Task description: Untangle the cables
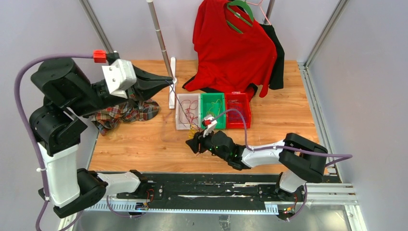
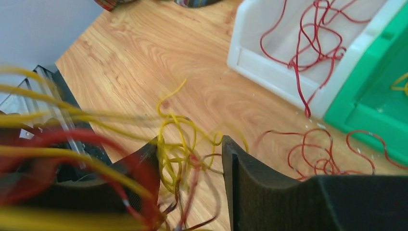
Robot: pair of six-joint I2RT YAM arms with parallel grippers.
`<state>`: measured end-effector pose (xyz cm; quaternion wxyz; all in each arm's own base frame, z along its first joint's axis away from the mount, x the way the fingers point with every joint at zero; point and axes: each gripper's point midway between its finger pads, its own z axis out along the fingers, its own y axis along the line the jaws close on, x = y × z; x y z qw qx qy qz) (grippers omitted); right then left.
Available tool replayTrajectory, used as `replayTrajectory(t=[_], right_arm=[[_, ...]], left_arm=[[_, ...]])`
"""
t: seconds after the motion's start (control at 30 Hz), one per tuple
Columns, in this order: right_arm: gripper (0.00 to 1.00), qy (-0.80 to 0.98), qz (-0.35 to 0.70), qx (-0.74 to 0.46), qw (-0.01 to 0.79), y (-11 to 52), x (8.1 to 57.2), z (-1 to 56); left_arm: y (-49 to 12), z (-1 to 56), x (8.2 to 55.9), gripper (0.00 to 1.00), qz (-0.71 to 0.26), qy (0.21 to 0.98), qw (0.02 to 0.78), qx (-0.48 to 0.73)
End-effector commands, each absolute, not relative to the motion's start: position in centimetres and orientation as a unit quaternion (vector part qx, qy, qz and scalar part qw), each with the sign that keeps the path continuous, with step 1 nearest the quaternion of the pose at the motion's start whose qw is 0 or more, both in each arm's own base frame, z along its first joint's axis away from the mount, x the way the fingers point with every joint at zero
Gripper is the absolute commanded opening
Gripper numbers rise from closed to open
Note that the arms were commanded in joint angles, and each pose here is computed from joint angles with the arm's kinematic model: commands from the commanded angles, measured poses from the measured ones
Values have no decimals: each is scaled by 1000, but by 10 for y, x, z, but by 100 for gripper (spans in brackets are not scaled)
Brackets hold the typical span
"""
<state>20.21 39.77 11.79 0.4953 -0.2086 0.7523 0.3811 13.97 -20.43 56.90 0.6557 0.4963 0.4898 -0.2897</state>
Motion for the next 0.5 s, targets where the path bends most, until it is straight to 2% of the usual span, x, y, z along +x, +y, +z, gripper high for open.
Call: replayTrajectory(t=[0.0,0.2,0.27,0.4,0.47], right_arm=[[48,783,353,-195,474,381,196,80],[44,800,347,-183,454,370,189,59],[38,806,345,-177,448,367,188,53],[19,813,341,-171,440,360,184,46],[17,810,345,-174,442,358,182,50]], left_arm=[[-189,631,131,1,-269,420,739,453],[-168,670,136,1,-218,384,802,402],[-159,684,140,0,-194,371,826,378],[-147,698,145,0,-162,354,852,350],[-152,688,145,0,-168,363,841,365]])
